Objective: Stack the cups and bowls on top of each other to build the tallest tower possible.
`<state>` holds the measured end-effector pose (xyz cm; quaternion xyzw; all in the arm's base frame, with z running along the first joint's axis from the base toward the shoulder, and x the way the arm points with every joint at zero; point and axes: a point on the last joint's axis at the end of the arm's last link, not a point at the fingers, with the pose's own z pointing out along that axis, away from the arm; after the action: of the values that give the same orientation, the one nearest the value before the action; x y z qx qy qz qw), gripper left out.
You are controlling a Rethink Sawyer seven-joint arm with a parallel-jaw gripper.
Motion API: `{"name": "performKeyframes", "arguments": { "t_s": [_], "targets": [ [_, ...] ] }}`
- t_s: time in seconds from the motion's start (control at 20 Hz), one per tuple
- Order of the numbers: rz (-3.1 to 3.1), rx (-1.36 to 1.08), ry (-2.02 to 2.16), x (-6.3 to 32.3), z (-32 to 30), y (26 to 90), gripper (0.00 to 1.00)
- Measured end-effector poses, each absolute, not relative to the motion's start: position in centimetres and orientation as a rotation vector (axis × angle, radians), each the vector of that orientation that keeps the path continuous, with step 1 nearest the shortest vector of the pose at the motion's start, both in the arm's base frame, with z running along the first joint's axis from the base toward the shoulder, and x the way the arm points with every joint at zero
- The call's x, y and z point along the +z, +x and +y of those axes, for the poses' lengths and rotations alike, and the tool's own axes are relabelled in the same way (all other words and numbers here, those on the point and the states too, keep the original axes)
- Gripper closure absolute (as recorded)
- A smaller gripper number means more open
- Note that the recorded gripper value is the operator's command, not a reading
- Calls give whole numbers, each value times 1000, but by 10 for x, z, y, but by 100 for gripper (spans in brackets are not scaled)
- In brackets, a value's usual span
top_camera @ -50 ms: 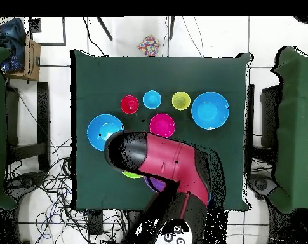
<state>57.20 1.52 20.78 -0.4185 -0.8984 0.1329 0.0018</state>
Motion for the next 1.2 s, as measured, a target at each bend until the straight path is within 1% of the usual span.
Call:
{"name": "performKeyframes", "arguments": {
  "t_s": [0.4, 1.2],
  "targets": [
    [-2808, 448, -1323, 209, -5, 568, 100],
    [-2869, 498, -1271, 232, -11, 555, 100]
  ]
}}
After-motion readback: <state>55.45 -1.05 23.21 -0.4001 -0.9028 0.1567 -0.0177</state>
